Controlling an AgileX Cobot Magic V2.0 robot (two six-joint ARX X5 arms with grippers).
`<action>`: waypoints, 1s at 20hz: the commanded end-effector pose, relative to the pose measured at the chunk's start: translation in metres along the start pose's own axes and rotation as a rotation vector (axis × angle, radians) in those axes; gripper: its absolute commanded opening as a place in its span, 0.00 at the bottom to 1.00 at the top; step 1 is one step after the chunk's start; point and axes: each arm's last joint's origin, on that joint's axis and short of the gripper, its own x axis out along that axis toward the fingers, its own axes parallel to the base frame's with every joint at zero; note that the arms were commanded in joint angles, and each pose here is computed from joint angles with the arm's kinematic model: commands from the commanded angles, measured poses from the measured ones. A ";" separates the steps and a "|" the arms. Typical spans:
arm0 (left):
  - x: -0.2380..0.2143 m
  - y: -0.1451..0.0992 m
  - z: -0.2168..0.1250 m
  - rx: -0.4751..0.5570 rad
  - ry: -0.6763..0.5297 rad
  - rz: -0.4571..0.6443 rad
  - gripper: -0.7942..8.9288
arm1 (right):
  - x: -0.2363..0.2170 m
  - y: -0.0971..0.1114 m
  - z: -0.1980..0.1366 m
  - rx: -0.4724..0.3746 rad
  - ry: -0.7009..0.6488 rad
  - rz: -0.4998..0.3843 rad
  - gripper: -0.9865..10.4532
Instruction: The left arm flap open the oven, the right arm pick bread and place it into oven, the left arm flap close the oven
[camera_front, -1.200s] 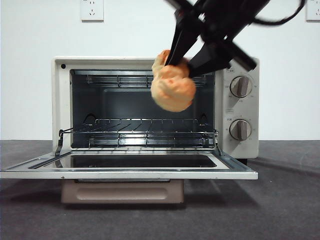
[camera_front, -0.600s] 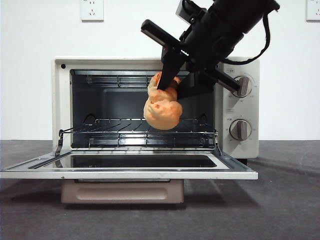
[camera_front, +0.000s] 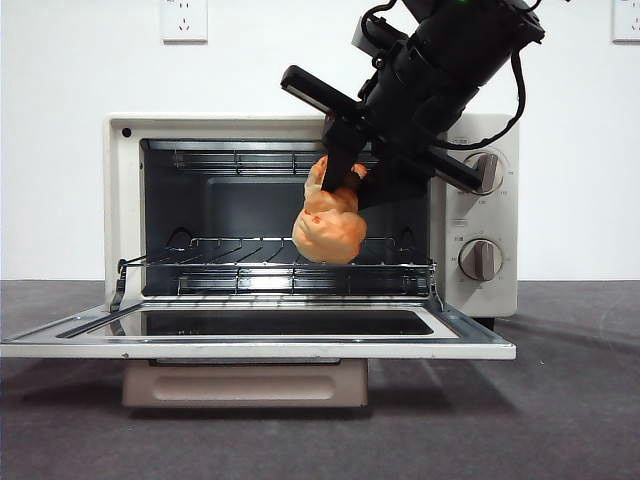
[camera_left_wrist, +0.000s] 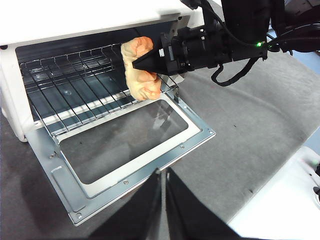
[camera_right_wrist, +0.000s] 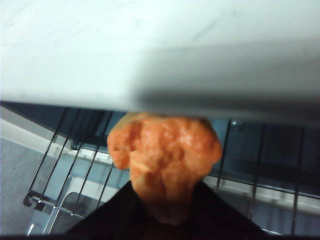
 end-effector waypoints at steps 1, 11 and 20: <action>-0.004 -0.002 0.004 0.002 -0.022 -0.010 0.10 | 0.005 0.003 0.002 0.006 -0.026 -0.021 0.16; -0.004 -0.002 0.004 0.002 -0.021 -0.010 0.10 | 0.004 0.003 0.004 -0.006 -0.052 -0.022 0.45; -0.003 -0.001 0.003 0.002 -0.005 -0.006 0.10 | -0.009 0.008 0.013 -0.008 -0.085 0.009 0.47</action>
